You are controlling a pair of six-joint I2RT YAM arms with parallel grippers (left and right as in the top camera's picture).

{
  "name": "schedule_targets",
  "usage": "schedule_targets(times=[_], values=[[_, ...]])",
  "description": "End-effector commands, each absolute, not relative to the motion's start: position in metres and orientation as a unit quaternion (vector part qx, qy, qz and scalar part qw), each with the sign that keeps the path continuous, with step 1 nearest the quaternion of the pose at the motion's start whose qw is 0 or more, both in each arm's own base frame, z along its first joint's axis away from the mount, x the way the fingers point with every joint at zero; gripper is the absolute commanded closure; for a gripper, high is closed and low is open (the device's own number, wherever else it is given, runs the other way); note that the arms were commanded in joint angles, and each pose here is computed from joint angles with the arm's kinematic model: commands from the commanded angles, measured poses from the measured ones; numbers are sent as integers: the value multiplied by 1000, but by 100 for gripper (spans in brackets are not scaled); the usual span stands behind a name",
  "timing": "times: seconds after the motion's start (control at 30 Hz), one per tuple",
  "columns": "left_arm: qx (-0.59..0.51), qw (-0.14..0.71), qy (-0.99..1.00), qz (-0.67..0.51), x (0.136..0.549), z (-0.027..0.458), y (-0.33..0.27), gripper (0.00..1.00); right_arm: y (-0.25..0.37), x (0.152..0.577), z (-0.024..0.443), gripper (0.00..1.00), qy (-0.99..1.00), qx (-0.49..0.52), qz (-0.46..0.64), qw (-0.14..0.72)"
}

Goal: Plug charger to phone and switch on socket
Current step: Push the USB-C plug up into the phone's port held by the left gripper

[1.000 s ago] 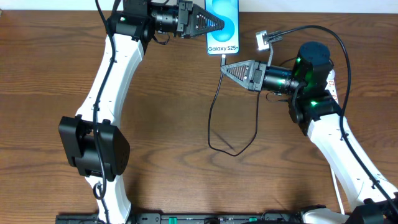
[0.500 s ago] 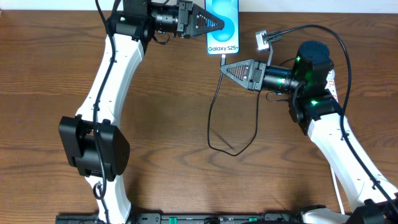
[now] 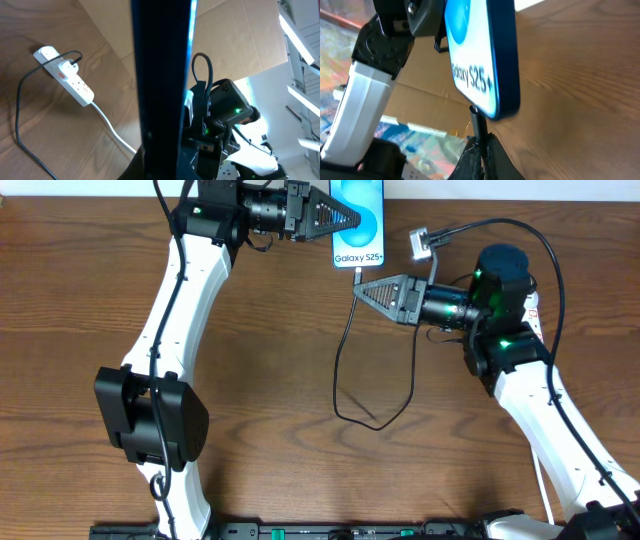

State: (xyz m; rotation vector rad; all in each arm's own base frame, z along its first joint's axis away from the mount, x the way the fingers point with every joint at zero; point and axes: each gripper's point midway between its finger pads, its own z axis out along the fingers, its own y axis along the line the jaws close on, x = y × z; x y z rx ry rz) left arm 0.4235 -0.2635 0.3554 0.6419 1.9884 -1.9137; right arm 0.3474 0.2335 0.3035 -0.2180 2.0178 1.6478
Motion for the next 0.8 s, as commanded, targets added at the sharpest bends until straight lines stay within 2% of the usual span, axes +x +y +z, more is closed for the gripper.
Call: schedule_targets(times=[0.0,0.77], values=[[251,154,676,-676,412,369,-265,93,233,350,325,98,735,-96,603,296],[252,155,675,-675,412,369,-265,93,219,361,333,98,734,-90,593,318]])
